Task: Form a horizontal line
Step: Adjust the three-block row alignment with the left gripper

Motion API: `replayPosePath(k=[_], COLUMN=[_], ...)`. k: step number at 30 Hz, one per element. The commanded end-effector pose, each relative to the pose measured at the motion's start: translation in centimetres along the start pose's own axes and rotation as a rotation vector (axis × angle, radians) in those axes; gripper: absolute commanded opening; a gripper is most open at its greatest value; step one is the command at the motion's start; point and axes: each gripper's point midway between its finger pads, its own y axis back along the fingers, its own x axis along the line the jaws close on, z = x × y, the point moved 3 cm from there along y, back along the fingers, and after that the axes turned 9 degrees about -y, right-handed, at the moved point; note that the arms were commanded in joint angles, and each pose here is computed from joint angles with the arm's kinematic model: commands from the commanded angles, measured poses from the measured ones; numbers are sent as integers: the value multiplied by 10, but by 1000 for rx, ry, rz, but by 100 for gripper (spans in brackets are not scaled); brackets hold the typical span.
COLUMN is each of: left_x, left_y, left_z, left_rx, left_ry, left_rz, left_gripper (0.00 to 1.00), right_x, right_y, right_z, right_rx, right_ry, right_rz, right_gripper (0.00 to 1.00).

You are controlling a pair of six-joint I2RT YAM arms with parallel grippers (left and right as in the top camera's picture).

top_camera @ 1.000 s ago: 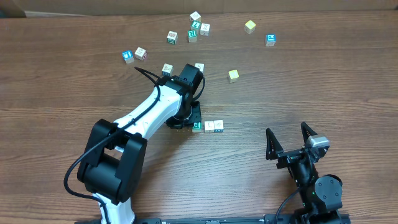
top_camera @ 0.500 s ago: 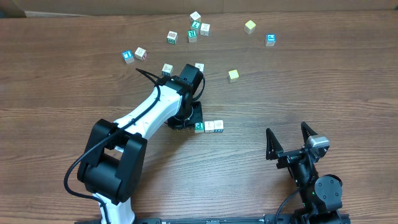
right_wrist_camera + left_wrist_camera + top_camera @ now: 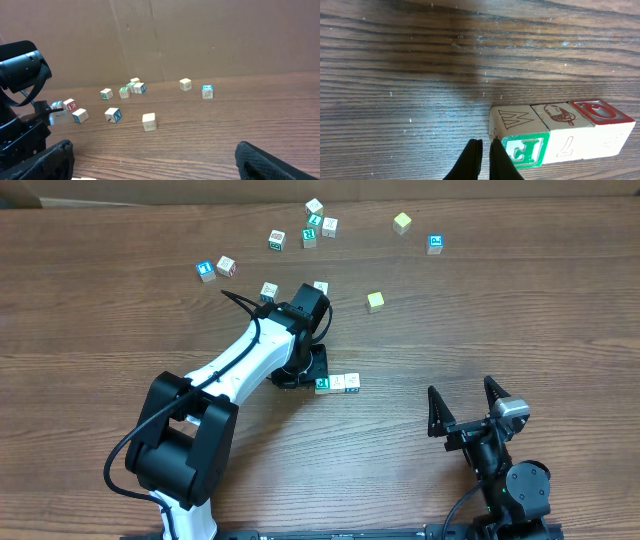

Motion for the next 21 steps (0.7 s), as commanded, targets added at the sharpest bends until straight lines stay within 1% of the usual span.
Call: replayPosePath(k=[1,6,13,21], left_x=[-4,-5,8,12], left_y=[-1,-1,0,0], left_z=[4,5,11,17], left_rx=[-3,-10,-50,-79], left_ry=[5,4,5,7], left_rz=[-9,-11,79,105], left_gripper=[5,5,6,9], right_x=[0,0,0,0], right_y=[0,0,0,0], right_z=[-1,-1,-1,-1], right_rx=[-6,-6,-6,-5], right_ry=[4,4,4,4], right_rz=[5,5,5,5], right_gripper=[100,100,100,100])
